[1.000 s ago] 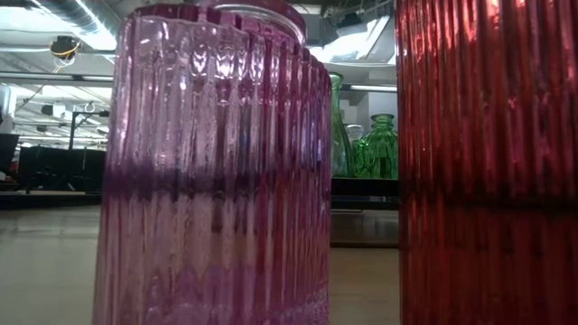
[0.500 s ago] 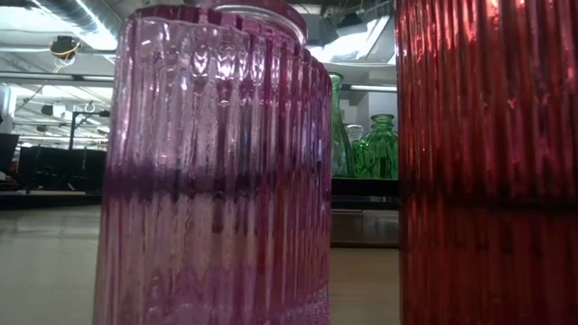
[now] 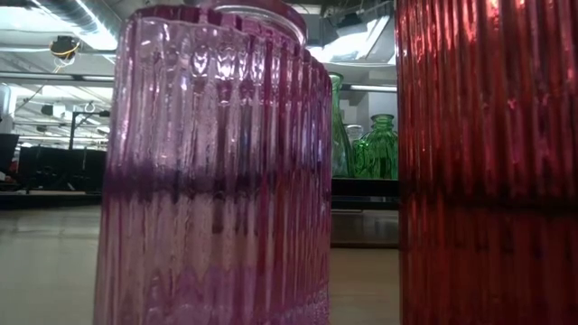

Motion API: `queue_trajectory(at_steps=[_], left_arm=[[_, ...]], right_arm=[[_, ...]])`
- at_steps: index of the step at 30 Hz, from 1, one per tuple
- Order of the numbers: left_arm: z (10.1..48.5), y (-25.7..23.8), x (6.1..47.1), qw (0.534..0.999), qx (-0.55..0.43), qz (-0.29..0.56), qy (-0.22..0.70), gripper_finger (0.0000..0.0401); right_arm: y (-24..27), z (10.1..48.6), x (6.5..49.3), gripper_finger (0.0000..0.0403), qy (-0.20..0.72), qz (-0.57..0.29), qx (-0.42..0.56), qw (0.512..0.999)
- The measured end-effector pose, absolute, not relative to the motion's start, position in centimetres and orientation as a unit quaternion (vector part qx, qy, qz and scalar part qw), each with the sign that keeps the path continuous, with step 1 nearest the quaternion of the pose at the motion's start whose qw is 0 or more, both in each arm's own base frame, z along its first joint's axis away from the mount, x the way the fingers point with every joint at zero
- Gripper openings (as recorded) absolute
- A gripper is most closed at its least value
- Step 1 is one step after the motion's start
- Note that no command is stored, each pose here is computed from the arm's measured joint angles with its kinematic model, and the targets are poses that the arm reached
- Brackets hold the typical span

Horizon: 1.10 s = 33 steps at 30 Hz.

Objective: Sort vases onto shelf
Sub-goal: Put the left red vase on the shelf aligned with the other red vase

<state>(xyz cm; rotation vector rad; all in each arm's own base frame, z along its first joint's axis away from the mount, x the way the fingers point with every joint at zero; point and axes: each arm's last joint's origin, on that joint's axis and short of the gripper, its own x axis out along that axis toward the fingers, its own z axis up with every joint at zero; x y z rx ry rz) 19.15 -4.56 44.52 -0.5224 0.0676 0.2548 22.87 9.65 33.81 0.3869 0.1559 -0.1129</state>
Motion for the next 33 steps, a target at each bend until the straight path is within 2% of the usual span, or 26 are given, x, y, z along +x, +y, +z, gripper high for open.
queue_trajectory(at_steps=[11,15,25,33], left_arm=[[44.4,-4.2,19.2,0.955,-0.228,0.19,0.021,0.0073],[44.4,-4.3,19.3,0.951,-0.242,0.192,0.013,0.0073],[44.0,-4.6,20.4,0.951,-0.239,0.196,0.02,0.0073],[43.4,-4.9,21.6,0.949,-0.231,0.212,0.026,0.0073]], right_arm=[[11.6,28.0,22.4,0.0092,0.065,-0.054,0.144,0.986],[11.5,26.9,22.3,0.0092,0.042,-0.041,0.16,0.985],[11.1,23.9,21.5,0.0092,0.071,-0.034,0.146,0.986],[10.5,21.3,20.5,0.0092,0.058,-0.03,0.154,0.986]])
